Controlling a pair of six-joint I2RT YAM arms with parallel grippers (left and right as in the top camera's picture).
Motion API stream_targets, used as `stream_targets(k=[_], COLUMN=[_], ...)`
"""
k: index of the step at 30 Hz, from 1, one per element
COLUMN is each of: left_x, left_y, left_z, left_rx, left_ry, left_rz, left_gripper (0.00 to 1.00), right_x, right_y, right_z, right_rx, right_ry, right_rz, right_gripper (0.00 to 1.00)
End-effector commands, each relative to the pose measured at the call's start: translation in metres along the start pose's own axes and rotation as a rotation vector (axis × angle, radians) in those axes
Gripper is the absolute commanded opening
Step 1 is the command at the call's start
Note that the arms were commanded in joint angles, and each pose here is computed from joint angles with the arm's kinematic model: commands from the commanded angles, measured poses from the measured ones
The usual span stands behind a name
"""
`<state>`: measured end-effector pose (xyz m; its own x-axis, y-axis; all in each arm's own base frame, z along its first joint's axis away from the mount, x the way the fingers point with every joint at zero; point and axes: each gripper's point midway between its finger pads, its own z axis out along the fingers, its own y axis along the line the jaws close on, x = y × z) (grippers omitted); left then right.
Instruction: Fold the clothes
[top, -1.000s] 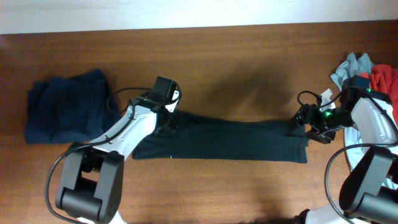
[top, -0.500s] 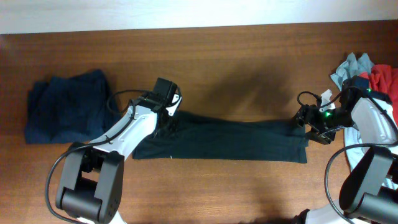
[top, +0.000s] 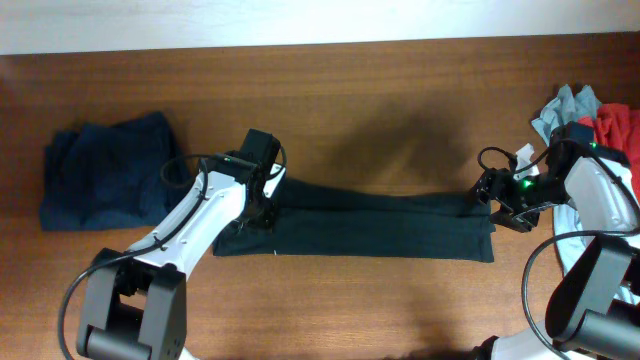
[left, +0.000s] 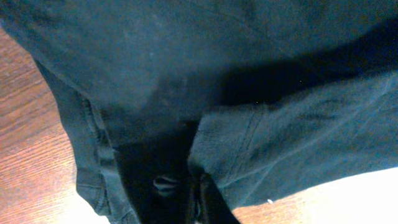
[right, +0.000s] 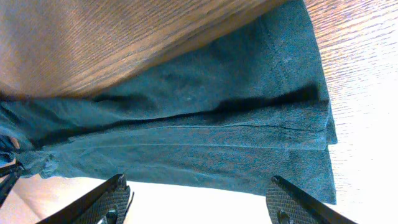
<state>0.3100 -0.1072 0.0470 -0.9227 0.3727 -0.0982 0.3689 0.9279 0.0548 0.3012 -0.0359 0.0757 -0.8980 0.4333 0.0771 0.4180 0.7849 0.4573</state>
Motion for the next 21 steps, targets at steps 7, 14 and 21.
stream_targets(k=[7,14,21], left_x=[-0.001,-0.008,-0.015], left_y=[-0.001,-0.001,-0.001], left_z=[-0.008,-0.009,-0.009], left_rx=[0.011,0.011,0.009], left_ry=[-0.009,-0.037,-0.066], left_rz=[-0.009,-0.010,-0.011], left_gripper=[0.17,0.20,0.23], right_x=[-0.003,0.011,0.005], right_y=[0.005,0.000,0.001], right_z=[-0.010,0.009,0.050], right_rx=[-0.006,0.032,0.052], right_ry=[-0.032,0.029,0.018], right_rz=[-0.025,-0.029,-0.087], right_gripper=[0.74,0.56,0.36])
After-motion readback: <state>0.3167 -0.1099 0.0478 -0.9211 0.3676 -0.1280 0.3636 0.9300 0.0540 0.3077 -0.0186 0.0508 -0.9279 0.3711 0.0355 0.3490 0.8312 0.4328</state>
